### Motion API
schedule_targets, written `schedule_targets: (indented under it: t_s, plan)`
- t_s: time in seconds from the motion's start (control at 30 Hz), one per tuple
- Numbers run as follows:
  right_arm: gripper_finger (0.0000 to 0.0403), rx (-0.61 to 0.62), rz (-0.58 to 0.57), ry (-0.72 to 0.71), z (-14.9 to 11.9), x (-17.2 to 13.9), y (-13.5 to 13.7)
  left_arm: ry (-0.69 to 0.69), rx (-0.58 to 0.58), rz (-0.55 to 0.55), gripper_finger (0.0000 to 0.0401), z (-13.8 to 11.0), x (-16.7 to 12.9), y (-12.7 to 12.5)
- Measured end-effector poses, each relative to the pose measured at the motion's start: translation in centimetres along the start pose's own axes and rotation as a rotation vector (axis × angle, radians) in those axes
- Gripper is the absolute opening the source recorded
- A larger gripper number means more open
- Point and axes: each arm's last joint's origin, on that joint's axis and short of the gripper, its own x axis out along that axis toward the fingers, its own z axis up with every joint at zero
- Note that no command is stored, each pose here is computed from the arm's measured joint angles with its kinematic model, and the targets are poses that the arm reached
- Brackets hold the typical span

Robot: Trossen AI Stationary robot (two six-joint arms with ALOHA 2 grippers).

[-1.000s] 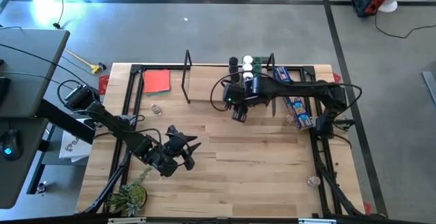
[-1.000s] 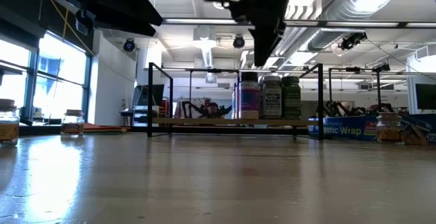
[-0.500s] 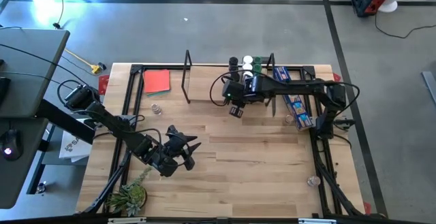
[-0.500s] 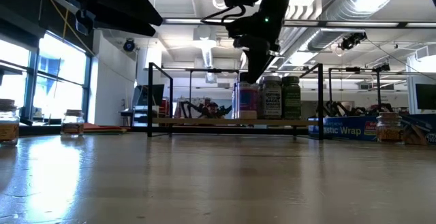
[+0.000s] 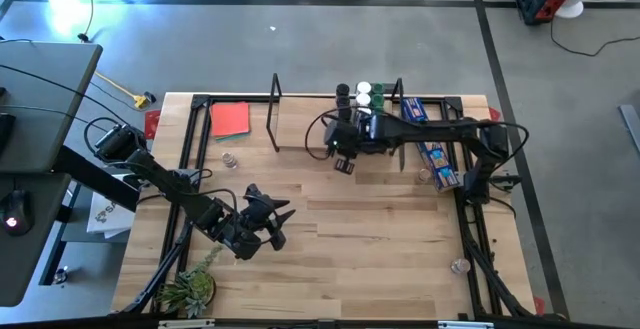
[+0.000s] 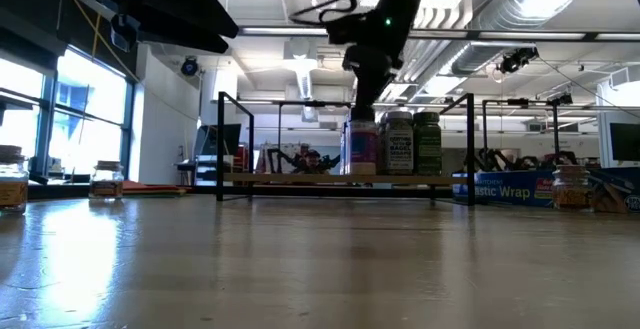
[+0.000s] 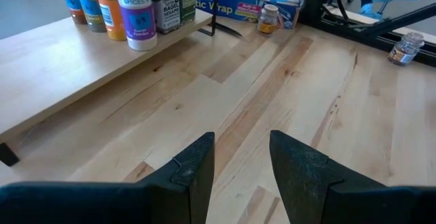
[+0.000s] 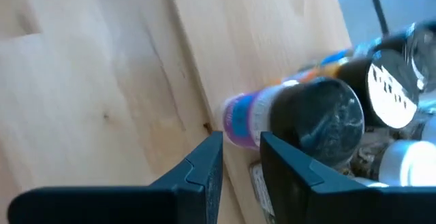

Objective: Shelf spices
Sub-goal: Put the black seasoning bottle on the shelf aligned with other black seasoning bottles, then put the bottom right brown seasoning bottle on the shelf

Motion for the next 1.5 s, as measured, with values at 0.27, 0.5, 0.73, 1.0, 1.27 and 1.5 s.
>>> schedule_targets:
  t_s: [0.27, 0.5, 0.73, 1.0, 1.27, 1.5]
  plan:
    - [0.0091, -0.102, -0.031, -0.151, -1.2, -8.0, 4.4, 0.004, 0.029, -0.022, 0.0135, -0.3, -0.5, -0.3]
    - [0.0091, -0.154, 0.200, -0.283, -8.3, -18.1, 13.3, -0.059, 0.077, -0.024, 0.0135, -0.9, -2.2, -0.9]
    - [0.0091, -0.107, 0.439, -0.135, -17.8, -23.6, 19.4, -0.077, 0.077, -0.019, 0.0135, -0.9, -2.4, -1.0]
    - [0.0110, -0.086, 0.408, 0.309, -23.2, -24.2, 20.5, -0.094, 0.101, 0.033, 0.0135, -0.4, -1.5, -0.6]
    - [0.0218, -0.425, 0.304, 0.494, -23.2, -21.5, 21.3, -0.075, 0.120, 0.026, 0.0135, -0.4, -1.2, -0.5]
    - [0.0273, -0.617, 0.384, 0.740, -25.1, -15.9, 21.9, -0.061, 0.134, 0.018, 0.0135, -1.1, -1.1, -0.8]
